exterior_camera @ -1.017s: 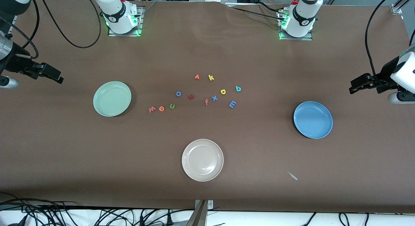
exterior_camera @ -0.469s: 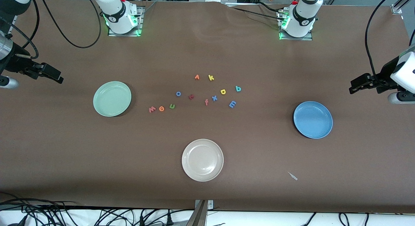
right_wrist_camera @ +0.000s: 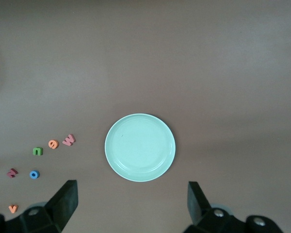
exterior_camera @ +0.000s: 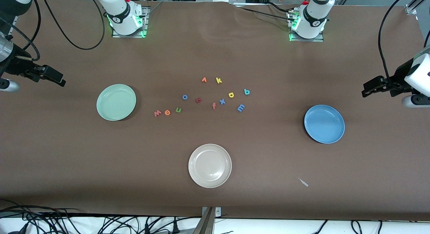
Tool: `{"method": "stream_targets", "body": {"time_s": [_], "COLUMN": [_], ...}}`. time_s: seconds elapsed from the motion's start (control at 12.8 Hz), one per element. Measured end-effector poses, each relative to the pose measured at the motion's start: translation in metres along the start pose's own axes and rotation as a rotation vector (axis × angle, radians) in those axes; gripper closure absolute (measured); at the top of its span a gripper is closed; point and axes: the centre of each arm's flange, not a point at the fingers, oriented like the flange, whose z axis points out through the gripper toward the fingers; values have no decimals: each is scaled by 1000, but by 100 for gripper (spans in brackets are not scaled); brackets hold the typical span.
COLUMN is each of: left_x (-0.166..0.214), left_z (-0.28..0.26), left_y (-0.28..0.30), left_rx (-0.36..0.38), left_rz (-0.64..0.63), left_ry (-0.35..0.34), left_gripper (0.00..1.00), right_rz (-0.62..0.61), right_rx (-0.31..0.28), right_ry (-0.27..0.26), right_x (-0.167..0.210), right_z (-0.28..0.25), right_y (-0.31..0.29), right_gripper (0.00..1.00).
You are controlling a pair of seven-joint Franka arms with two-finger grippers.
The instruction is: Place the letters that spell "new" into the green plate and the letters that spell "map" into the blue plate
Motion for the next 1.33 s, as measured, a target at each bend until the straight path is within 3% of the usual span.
{"method": "stream_targets", "body": {"time_s": [0.78,1.33], "left_x": [0,5], "left_z": [0,12], "left_y": [0,5], "left_rx": [0,-2], "left_rz": [0,10], "left_ry": [0,-17], "left_gripper": [0,0], "right_rz": [5,155], "right_rx": [0,-3], "right_ry": [-1,-16], "right_x": [0,6], "right_z": [1,33], "right_y": [0,-52], "right_gripper": [0,0]}}
